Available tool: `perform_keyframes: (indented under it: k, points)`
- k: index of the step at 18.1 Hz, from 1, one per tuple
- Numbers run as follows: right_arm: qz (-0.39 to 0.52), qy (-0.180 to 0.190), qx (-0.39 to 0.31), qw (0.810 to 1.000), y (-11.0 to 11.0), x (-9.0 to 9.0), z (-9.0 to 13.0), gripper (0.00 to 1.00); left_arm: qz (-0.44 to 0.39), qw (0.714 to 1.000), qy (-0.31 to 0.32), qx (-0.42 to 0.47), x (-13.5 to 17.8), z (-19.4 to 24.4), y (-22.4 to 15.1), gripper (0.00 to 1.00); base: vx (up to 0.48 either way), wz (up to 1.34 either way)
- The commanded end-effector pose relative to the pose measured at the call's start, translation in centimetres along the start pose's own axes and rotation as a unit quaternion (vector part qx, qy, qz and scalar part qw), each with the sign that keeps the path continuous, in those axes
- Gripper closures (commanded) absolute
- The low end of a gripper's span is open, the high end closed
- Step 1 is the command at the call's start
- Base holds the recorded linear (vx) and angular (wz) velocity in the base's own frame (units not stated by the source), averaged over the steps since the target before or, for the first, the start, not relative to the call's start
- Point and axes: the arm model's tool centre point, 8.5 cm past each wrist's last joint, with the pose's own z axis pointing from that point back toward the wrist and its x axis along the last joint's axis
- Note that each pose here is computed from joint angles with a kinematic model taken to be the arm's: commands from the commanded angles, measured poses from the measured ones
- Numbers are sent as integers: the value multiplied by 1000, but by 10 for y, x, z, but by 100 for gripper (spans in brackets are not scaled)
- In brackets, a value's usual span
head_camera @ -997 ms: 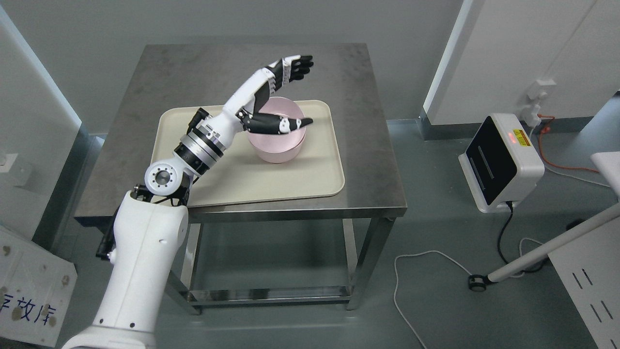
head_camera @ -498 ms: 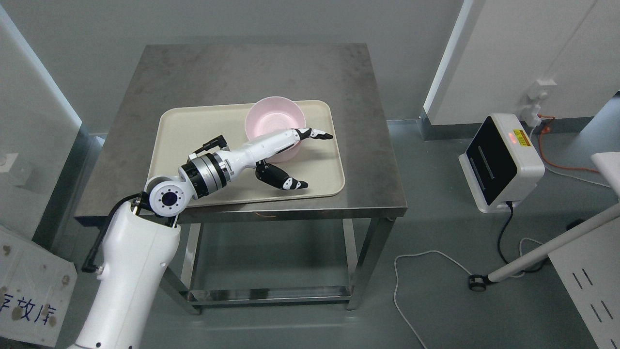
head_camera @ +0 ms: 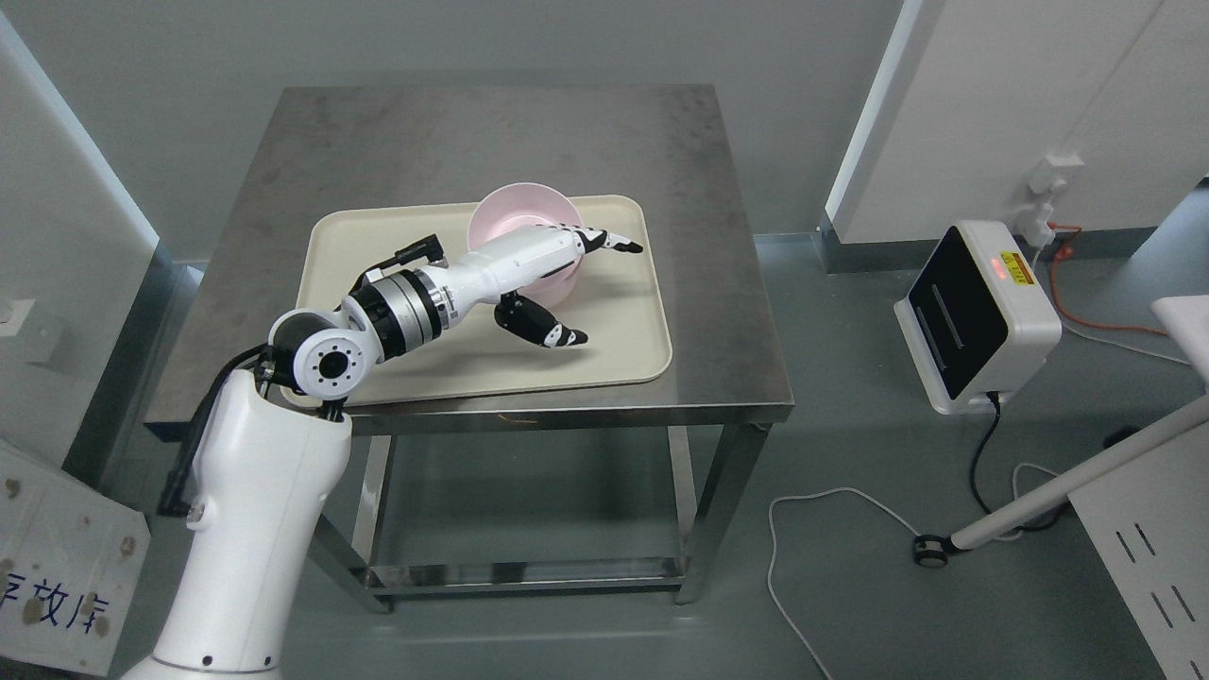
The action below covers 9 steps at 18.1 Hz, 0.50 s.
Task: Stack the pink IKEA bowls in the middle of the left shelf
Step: 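Lower the left hand beside the stacked bowls and grip their rim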
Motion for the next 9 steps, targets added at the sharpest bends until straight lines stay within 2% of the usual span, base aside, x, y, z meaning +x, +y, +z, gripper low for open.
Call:
perform_keyframes:
  k: [1,4,9]
  points:
    - [1,0,-6,1000,-11,0,0,0,3,999,37,21,-11,7,14,19,0,0]
    - [1,0,-5,1000,-11,0,0,0,0,996,84,16,-27,11,25,19,0,0]
    - [1,0,-6,1000,-11,0,0,0,-23,987,154,-34,-68,29,10,20,0,0]
